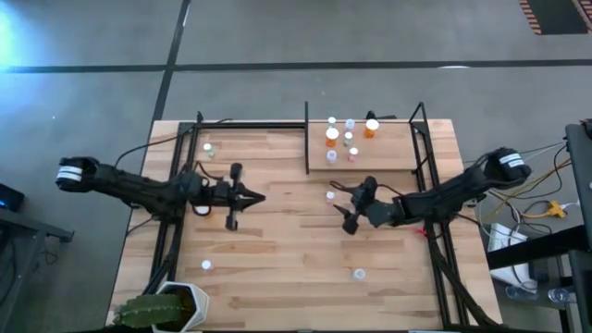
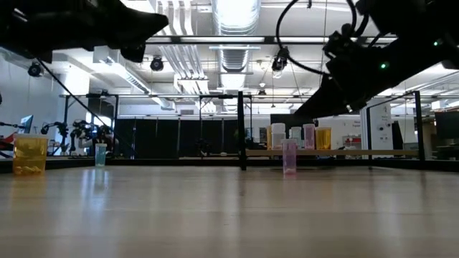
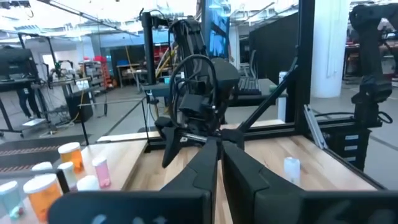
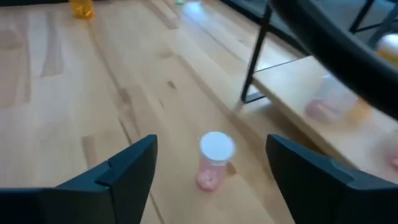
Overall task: Pick and place medicine bottles onto shelf by color
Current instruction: Put the top pink pill bottle on the shelf
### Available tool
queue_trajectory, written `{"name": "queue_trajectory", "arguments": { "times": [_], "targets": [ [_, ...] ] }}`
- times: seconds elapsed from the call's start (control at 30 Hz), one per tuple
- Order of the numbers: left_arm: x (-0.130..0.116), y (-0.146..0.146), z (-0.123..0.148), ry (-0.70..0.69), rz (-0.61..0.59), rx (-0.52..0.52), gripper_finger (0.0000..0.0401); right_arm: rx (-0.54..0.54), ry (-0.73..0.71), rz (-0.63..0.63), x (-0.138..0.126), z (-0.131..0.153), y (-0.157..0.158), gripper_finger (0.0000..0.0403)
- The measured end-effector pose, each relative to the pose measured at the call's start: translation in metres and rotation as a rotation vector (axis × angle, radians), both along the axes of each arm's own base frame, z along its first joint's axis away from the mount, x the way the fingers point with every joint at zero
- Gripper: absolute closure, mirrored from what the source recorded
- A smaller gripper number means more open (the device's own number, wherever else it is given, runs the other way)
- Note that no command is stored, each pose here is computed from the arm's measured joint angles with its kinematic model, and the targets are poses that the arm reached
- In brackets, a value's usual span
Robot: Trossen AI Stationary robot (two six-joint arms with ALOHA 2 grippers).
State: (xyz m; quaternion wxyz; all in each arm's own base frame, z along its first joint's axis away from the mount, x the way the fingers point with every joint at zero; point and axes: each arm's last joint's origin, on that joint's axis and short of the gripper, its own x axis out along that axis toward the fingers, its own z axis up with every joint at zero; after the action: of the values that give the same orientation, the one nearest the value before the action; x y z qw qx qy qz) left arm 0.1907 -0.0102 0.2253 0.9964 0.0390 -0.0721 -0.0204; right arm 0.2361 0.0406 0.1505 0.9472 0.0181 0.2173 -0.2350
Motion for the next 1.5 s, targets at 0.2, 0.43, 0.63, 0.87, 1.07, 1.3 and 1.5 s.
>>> {"name": "queue_trajectory", "arguments": {
  "times": [0.2, 0.43, 0.63, 0.87, 1.07, 1.3, 1.5],
  "targets": [
    [-0.005, 0.000, -0.012, 0.013, 0.000, -0.001, 0.0395, 0.014, 0.023, 0.006, 0.010, -0.014, -0.005, 0.0109],
    [-0.005, 0.000, -0.020, 0.010, 0.000, -0.001, 0.0395, 0.034, 0.048, -0.042, 0.022, -0.024, -0.024, 0.0127],
    [-0.003, 0.000, -0.024, 0.019, 0.000, -0.001, 0.0395, 0.058, 0.061, -0.053, 0.029, -0.031, -0.032, 0.0153],
    [-0.003, 0.000, -0.025, 0.013, 0.000, -0.001, 0.0395, 0.055, 0.047, -0.057, 0.032, -0.029, -0.032, 0.0223],
    [-0.003, 0.000, -0.026, 0.017, 0.000, 0.000, 0.0395, 0.045, 0.049, -0.045, 0.033, -0.026, -0.032, 0.0289],
    [-0.003, 0.000, -0.026, 0.017, 0.000, 0.000, 0.0395, 0.037, 0.023, -0.037, 0.032, -0.017, -0.032, 0.0339],
    [-0.003, 0.000, -0.026, 0.019, 0.000, 0.000, 0.0395, 0.037, -0.020, -0.032, 0.025, 0.003, -0.032, 0.0356]
  ]
}}
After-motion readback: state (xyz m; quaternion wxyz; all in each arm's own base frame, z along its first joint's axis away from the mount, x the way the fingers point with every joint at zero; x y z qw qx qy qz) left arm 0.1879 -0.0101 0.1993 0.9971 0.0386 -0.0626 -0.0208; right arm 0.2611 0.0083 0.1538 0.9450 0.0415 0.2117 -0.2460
